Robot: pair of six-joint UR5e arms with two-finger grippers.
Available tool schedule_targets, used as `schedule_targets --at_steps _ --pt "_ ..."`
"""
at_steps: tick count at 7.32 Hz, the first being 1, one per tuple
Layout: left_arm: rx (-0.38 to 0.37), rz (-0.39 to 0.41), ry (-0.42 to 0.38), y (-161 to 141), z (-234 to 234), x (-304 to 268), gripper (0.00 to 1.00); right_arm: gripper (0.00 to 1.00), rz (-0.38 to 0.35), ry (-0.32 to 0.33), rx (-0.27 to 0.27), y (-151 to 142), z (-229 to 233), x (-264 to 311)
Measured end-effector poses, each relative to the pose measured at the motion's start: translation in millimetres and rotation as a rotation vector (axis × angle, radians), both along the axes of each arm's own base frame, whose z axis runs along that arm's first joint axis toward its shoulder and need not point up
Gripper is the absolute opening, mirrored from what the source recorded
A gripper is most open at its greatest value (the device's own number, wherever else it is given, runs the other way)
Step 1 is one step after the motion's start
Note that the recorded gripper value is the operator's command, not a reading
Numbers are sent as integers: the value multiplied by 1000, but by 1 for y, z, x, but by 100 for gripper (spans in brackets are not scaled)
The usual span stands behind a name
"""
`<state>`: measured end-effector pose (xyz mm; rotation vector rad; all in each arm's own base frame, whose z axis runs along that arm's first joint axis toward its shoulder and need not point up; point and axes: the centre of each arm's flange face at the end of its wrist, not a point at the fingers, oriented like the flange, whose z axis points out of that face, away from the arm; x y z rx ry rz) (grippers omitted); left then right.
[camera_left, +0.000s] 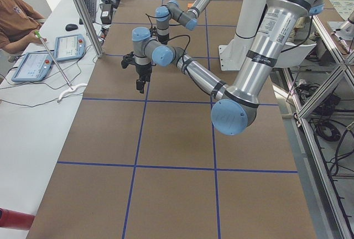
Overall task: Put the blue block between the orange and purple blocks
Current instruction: 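Carry the light blue cube with the right gripper toward the purple cube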
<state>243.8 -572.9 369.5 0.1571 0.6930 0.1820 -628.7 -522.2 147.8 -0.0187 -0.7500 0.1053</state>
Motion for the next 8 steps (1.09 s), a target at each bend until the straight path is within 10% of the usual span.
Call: schedule_targets --at_steps 3,8 --pt "4 -1 5 0 -4 0 100 0 28 -13 -10 2 -30 92" --pt "9 -7 13 0 -11 1 100 0 -59 97 138 11 72 334"
